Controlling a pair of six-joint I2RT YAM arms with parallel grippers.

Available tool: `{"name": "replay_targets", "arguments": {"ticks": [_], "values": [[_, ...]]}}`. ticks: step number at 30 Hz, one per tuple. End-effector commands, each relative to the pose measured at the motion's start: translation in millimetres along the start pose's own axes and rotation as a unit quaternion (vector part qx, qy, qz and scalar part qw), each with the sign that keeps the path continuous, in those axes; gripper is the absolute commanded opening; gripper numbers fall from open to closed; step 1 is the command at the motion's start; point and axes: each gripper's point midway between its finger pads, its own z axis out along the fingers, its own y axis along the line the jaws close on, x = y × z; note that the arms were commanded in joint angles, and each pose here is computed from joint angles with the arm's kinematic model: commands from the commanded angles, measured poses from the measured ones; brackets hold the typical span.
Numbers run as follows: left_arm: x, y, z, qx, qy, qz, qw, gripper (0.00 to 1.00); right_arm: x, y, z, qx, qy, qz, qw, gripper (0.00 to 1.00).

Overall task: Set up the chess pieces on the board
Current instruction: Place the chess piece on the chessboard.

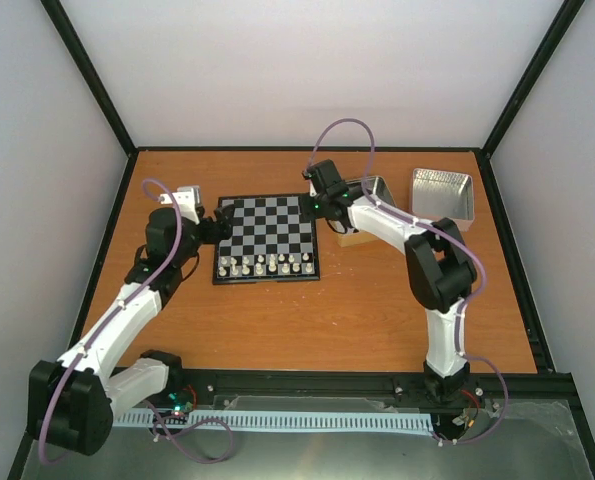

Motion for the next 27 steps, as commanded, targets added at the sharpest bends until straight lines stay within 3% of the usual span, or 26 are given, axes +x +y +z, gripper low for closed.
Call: {"name": "replay_targets", "arguments": {"ticks": [1,13,27], "values": [[2.0,28.0,-11.0,-0.082,0.006,-0.064,0.995,0.91,-31.7,-11.4,19.6,0.072,-0.053,-0.035,0.995,0.03],[20.5,32.7,-5.1,-0.087,0.039,-0.075,0.993,0.94,-15.1,-20.7,75.1,0.083,-0.035,-0.008,0.996,0.03],[24.8,30.1,3.3,-0.076,0.051,-0.073,0.993,0.94,5.9,-37.1,101.0,0.093,-0.009,0.011,0.996,0.04]]}}
